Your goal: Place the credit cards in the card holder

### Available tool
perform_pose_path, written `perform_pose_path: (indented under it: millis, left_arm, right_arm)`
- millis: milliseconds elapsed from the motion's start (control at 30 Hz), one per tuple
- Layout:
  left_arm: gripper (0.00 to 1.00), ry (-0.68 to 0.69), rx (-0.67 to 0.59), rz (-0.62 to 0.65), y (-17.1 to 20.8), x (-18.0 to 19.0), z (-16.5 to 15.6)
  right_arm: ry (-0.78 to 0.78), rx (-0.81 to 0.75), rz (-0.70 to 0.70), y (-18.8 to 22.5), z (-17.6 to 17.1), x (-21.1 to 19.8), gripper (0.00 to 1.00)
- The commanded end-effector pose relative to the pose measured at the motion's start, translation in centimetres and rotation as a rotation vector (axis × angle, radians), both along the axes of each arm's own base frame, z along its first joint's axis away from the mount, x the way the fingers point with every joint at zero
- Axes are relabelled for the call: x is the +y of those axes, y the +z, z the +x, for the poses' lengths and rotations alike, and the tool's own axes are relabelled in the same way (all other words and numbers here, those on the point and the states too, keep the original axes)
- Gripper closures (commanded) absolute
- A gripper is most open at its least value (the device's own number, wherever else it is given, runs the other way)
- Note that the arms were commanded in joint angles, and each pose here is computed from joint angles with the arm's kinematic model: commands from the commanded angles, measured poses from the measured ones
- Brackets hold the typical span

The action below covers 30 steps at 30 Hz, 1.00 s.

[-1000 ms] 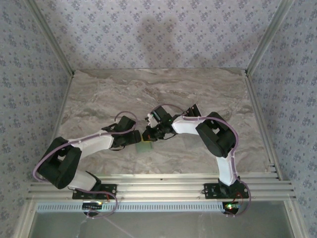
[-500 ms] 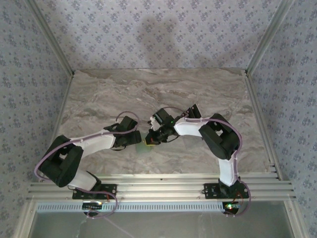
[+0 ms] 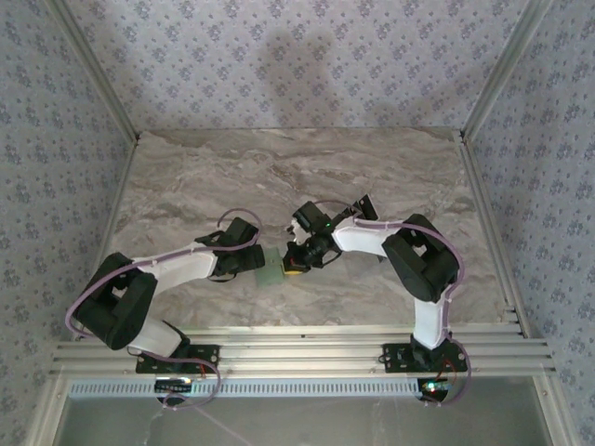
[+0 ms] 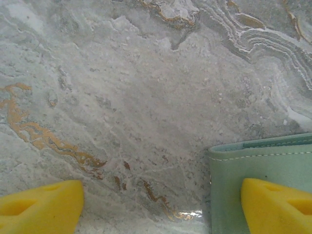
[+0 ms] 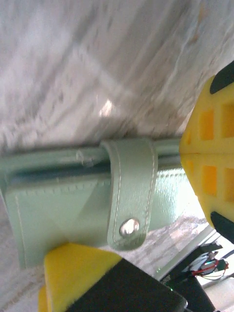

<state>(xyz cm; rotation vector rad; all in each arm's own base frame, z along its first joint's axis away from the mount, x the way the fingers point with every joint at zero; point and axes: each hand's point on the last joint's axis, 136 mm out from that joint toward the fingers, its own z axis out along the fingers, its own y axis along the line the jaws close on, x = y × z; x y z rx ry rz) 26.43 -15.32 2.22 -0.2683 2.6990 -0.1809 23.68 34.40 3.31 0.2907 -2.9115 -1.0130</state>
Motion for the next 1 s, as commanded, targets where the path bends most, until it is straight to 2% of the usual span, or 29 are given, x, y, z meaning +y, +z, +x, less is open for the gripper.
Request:
perform_pose_path:
  millis: [0,33,167,267,433,533,633,967]
  left_arm:
    - [0.16,-0.013,0.051,0.007,-1.8,-0.2,-0.7]
    - [0.16,-0.012,0.050,0.006,-1.8,-0.2,-0.6]
    - [0.16,-0.016,0.049,0.000,-1.9,-0.3,-0.7]
    - [0.16,-0.018,0.043,-0.009,-1.7,-0.5,-0.6]
    - [0.14,-0.029,-0.013,-0.040,0.6,-1.1,0.4]
    - [0.12,-0.031,-0.047,-0.054,2.3,-1.3,0.9]
    - [0.11,-0.025,-0.068,-0.060,3.5,-1.1,0.8]
    - [0.11,0.028,-0.067,-0.019,3.2,1.8,-1.7]
  right_arm:
    - [-0.044,-0.023,-0.060,1.1,0.5,-1.9,1.00]
    - [-0.043,-0.037,-0.064,1.5,0.7,-2.0,1.00]
    - [-0.036,-0.068,-0.092,2.3,1.5,-2.0,0.84]
    - [0.008,-0.104,-0.093,2.9,2.1,-1.3,0.76]
    - [0.021,-0.127,-0.099,3.6,2.2,-0.7,0.75]
    - [0.036,-0.145,-0.116,4.1,2.1,-0.3,0.68]
    - [0.050,-0.160,-0.147,4.1,2.0,0.0,0.65]
    - [0.127,-0.198,-0.264,3.5,1.7,0.8,0.64]
